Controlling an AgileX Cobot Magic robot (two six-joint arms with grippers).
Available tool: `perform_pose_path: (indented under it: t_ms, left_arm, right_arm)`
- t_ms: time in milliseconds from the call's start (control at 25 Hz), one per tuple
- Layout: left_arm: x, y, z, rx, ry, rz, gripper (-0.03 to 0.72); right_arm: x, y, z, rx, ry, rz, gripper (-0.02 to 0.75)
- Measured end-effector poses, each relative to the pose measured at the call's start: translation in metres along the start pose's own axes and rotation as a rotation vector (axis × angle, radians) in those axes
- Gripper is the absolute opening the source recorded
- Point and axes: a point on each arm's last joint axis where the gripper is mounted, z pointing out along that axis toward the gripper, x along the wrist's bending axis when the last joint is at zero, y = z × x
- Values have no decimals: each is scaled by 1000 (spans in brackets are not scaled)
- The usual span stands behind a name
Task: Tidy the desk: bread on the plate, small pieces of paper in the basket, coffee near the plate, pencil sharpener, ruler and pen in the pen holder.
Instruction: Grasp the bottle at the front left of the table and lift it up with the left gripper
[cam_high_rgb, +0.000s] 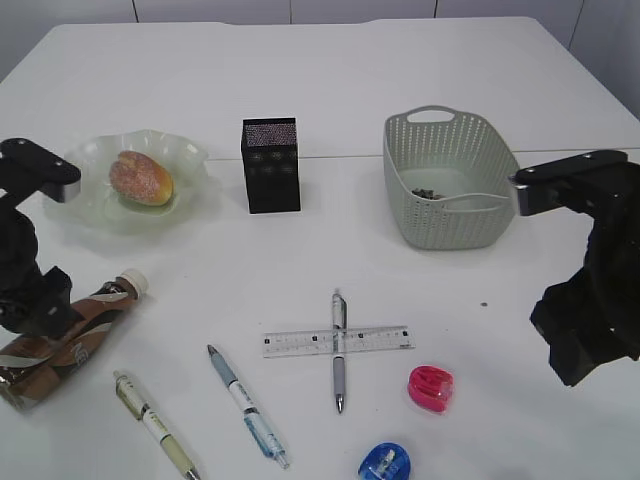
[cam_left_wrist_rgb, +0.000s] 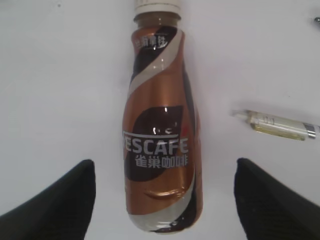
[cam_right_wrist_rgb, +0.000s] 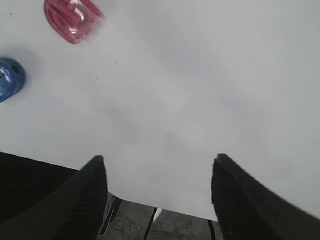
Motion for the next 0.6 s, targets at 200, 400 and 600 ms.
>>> perform_pose_path:
  t_ms: [200,400,600]
  left_arm:
    - [1,3,18,20,-1,12,636]
    - [1,5,35,38,-5,18,629]
    - [1,8,47,22,-2,22,622]
  right_arm:
    - [0,0,0,0,0,-2,480]
    - [0,0,0,0,0,-2,480]
    - [0,0,0,-2,0,-2,480]
